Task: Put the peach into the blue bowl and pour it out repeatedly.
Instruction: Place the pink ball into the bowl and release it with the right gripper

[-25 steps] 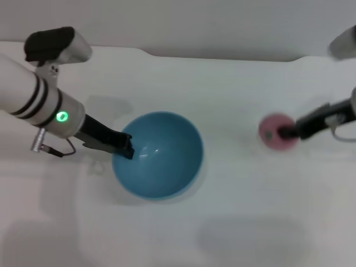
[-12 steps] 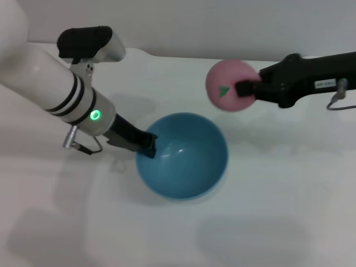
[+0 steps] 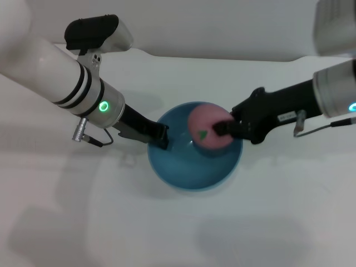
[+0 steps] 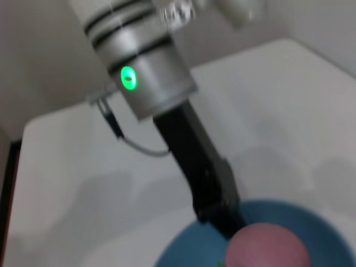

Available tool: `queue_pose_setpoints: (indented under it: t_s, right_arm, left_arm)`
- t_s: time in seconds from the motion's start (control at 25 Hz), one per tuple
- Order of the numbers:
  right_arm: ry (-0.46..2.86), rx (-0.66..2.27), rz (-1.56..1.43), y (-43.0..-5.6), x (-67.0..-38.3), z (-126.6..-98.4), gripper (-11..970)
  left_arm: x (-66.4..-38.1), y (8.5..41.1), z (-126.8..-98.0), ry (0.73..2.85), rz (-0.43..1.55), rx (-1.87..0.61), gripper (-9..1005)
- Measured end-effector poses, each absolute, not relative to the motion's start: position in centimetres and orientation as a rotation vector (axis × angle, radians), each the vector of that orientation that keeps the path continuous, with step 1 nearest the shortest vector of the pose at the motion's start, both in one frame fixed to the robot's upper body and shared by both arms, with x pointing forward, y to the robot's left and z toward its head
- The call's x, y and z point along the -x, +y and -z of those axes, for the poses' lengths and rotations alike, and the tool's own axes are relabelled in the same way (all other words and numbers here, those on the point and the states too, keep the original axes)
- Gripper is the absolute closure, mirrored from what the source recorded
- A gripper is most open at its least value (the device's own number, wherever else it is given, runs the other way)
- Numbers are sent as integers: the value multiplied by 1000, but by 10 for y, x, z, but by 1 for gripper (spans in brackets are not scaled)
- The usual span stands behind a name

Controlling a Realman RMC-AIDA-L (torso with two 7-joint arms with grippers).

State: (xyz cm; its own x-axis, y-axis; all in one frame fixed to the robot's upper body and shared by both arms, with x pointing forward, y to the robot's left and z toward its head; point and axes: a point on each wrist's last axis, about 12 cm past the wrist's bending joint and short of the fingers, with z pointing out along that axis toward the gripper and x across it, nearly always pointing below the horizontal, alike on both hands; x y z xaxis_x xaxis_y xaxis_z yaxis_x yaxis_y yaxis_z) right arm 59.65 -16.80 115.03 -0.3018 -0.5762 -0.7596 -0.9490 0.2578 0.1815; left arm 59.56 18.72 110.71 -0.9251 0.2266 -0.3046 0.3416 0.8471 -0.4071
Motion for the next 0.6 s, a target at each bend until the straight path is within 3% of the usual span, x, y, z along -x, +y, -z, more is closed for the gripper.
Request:
queue_pose_setpoints:
  t_s: [0.16, 0.56, 0.6]
  right_arm:
    - [2006, 1392, -796, -162, -598, -1141, 898]
    - [1987, 1266, -817, -171, -603, -1146, 515]
    - [1983, 1245, -827, -172, -604, -1147, 515]
  left_arm:
    - [-597, 187, -1109, 2773, 691, -429, 997]
    - [-598, 185, -1110, 2764, 688, -433, 997]
    - [-598, 185, -1109, 2764, 687, -433, 996]
